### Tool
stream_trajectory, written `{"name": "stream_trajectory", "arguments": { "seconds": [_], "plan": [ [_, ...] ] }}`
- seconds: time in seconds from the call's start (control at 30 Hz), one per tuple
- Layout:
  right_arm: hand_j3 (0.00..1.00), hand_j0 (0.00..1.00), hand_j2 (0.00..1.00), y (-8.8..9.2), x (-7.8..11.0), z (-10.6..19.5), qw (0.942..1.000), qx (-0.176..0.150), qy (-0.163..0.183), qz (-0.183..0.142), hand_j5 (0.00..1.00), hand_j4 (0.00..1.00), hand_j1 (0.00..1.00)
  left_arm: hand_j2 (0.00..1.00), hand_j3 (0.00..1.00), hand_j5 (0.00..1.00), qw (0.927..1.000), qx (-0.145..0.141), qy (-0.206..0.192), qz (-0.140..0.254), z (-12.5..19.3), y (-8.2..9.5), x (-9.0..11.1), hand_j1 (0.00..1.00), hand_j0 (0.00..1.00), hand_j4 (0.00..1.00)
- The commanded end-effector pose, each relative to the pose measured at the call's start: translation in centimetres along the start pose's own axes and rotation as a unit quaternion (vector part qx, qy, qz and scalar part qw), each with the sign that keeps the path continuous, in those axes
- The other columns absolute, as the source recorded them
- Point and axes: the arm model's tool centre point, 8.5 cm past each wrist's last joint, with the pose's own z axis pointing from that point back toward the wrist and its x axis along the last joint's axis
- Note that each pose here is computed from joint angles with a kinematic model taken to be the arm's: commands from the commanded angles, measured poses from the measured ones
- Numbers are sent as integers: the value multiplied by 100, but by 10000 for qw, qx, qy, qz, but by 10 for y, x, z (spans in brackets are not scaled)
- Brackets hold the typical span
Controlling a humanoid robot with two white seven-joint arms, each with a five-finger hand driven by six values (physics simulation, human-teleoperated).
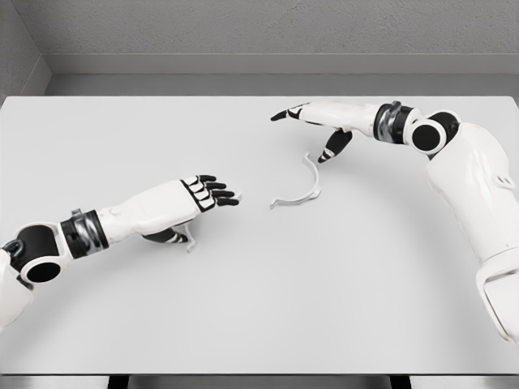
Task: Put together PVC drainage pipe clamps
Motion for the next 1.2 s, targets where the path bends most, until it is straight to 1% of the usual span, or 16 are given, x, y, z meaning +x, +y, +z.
{"name": "stream_trajectory", "arguments": {
  "seconds": [0.0, 0.03, 0.17, 0.3, 0.4, 0.47, 0.53, 0.67, 0.7, 0.73, 0.77, 0.8, 0.97, 1.07, 1.13, 1.17],
  "plan": [
    [100, 100, 100, 1, 1, -2, 10000, -17, -15, -78, 100, 100, 100, 100, 100, 100, 10000, -2, 13, 51, 0, -2, -1, 100, 100, 100],
    [100, 100, 100, 4, -3, -2, 9999, 7, 28, -138, 100, 100, 100, 100, 100, 100, 10000, -11, 14, 57, 0, -3, -1, 100, 100, 100],
    [99, 99, 99, 9, -2, -6, 9998, 45, 20, -201, 99, 99, 99, 100, 100, 100, 10000, 12, 42, 86, -3, -3, -3, 100, 100, 100],
    [99, 99, 99, 7, 2, -10, 9998, 59, -22, -161, 99, 99, 99, 100, 100, 100, 9999, 7, 87, 147, -5, -7, -6, 100, 100, 100],
    [99, 99, 99, 7, 2, -10, 9998, 59, -22, -161, 99, 99, 99, 100, 100, 100, 9998, 64, 83, 161, -12, -5, -7, 100, 100, 100],
    [99, 99, 99, 7, 2, -10, 9998, 59, -22, -161, 99, 99, 99, 100, 100, 100, 9998, 3, 96, 191, -17, -6, -9, 100, 100, 100],
    [99, 99, 99, 2, 3, -10, 9999, 22, -22, -139, 99, 99, 99, 100, 100, 100, 9996, 55, 113, 237, -23, -5, -12, 100, 100, 100],
    [99, 99, 99, -5, 2, -8, 9999, -18, 4, -110, 99, 99, 99, 100, 100, 100, 9996, 42, 39, 269, -35, -2, -9, 100, 100, 100],
    [99, 99, 99, -5, 1, -8, 9999, -12, 13, -121, 99, 99, 99, 100, 100, 100, 9996, 73, -3, 285, -40, -1, -6, 100, 100, 100],
    [99, 99, 99, -3, -2, -7, 9999, 9, 46, -160, 99, 99, 99, 100, 100, 100, 9996, -19, -16, 285, -41, -2, -6, 100, 100, 100],
    [99, 99, 99, -2, -2, -7, 9999, 21, 57, -156, 99, 99, 99, 100, 100, 100, 9995, 15, -58, 300, -45, -1, -3, 100, 100, 100],
    [99, 99, 99, 0, -4, -7, 9998, 70, 101, -137, 99, 99, 99, 100, 100, 100, 9995, -32, -74, 302, -46, -2, -2, 100, 100, 100],
    [99, 99, 99, 1, -8, -5, 9996, 143, 198, -103, 99, 99, 99, 100, 100, 100, 9997, 20, -31, 234, -47, 7, -7, 100, 100, 100],
    [99, 99, 99, 1, -10, -4, 9995, 159, 265, -19, 99, 99, 99, 100, 100, 100, 9997, 17, 4, 260, -48, 7, -10, 100, 100, 100],
    [99, 99, 99, 1, -10, -5, 9994, 134, 302, 61, 99, 99, 99, 100, 100, 100, 9997, 47, 83, 242, -42, 10, -16, 100, 100, 100],
    [98, 98, 98, 1, -9, -6, 9994, 138, 298, 65, 98, 98, 98, 100, 100, 100, 9996, -18, 214, 187, -28, 12, -25, 100, 100, 100]
  ]
}}
